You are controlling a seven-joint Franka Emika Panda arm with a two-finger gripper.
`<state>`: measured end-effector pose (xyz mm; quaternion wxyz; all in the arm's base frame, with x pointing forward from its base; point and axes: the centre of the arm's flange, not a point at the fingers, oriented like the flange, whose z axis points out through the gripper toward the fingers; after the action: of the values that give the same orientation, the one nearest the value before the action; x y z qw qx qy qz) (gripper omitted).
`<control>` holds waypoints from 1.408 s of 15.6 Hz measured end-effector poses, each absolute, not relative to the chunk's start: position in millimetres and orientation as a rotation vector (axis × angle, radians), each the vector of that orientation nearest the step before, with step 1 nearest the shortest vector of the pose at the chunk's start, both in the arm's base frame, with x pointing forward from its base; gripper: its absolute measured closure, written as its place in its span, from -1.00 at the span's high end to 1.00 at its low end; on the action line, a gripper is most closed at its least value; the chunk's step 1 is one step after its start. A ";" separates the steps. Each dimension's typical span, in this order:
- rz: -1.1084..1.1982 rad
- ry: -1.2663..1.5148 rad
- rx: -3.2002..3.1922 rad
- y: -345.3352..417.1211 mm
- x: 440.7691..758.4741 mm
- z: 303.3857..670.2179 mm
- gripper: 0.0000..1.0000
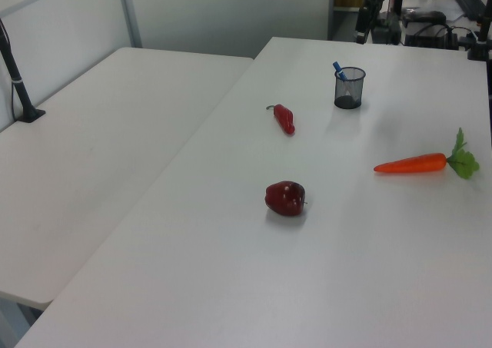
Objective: Take marker pen
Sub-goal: 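Move the gripper over the black mesh pen cup toward the marker, then lower the gripper and close it on the blue-capped marker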
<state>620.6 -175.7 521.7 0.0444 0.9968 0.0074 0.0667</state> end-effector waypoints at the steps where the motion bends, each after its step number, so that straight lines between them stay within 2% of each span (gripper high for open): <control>1: 0.204 0.050 3.058 -185.8 621.4 514.3 1.00; 7: 0.296 0.125 3.055 -225.5 635.9 476.0 0.97; 11: 0.387 0.126 3.018 -231.2 653.7 448.5 0.81; 12: 0.402 0.126 3.011 -232.0 657.1 442.1 0.70; 13: 0.414 0.127 3.005 -232.4 660.1 435.7 0.48; 15: 0.432 0.132 2.998 -231.7 665.2 425.4 0.39; 17: 0.448 0.135 2.991 -231.0 668.9 418.5 0.05; 22: 0.485 0.080 2.988 -229.9 673.6 413.6 -0.17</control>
<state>673.6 -229.9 413.6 0.0569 0.9851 0.0263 0.1599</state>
